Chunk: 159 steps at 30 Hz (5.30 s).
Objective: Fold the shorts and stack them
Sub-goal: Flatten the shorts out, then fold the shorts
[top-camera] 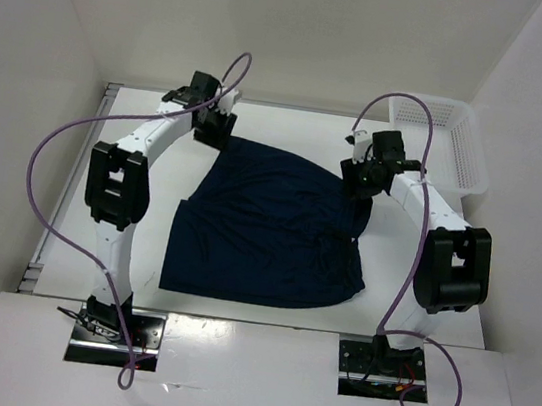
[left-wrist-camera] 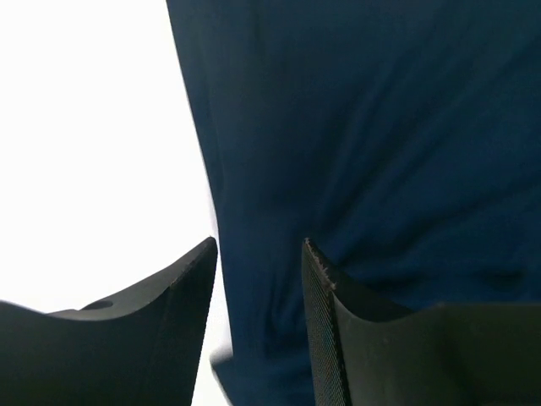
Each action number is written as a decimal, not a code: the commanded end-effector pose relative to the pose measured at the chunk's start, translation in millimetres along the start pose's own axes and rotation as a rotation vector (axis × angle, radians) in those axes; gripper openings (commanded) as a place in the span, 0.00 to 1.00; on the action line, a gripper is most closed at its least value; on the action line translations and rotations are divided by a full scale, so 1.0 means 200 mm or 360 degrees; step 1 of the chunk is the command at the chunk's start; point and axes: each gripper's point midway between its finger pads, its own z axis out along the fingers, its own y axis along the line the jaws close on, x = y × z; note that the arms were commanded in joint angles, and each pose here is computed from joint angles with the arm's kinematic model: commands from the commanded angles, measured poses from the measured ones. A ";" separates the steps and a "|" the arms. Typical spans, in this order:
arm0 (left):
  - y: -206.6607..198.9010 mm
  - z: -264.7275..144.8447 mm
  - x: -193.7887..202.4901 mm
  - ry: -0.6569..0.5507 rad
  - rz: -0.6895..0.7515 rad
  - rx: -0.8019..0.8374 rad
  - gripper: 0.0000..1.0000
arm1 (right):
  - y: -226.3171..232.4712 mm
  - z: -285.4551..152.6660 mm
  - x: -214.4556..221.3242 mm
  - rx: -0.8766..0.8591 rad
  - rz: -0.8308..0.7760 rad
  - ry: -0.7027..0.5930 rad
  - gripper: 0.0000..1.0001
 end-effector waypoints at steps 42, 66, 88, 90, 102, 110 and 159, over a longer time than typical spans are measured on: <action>0.09 0.38 -0.49 -0.0291 0.0040 0.0100 0.00 | -0.09 0.35 -0.04 -0.0220 0.0443 0.0069 0.01; -0.11 -0.83 0.30 0.0139 -0.0131 0.0095 0.00 | 0.02 -0.33 0.14 -0.0577 -0.0309 0.0047 0.00; -0.37 -1.12 1.07 0.0478 -0.0059 0.0182 0.00 | -0.01 -0.47 0.47 -0.0405 -0.0468 0.0238 0.00; -0.41 -1.09 1.18 0.0575 -0.0024 0.0226 0.00 | -0.02 -0.47 0.55 -0.0401 -0.0511 0.0316 0.00; -0.58 -0.98 1.41 0.0952 0.0134 0.0397 0.14 | -0.11 -0.35 0.70 -0.0169 -0.0415 0.0382 0.00; -0.56 -0.98 1.38 0.0944 0.0120 0.0375 0.45 | -0.14 -0.40 0.65 -0.0108 -0.0476 0.0339 0.71; 0.20 0.11 0.35 0.0246 -0.0141 -0.0094 0.02 | 0.13 -0.14 0.78 -0.0418 -0.0306 0.0449 0.43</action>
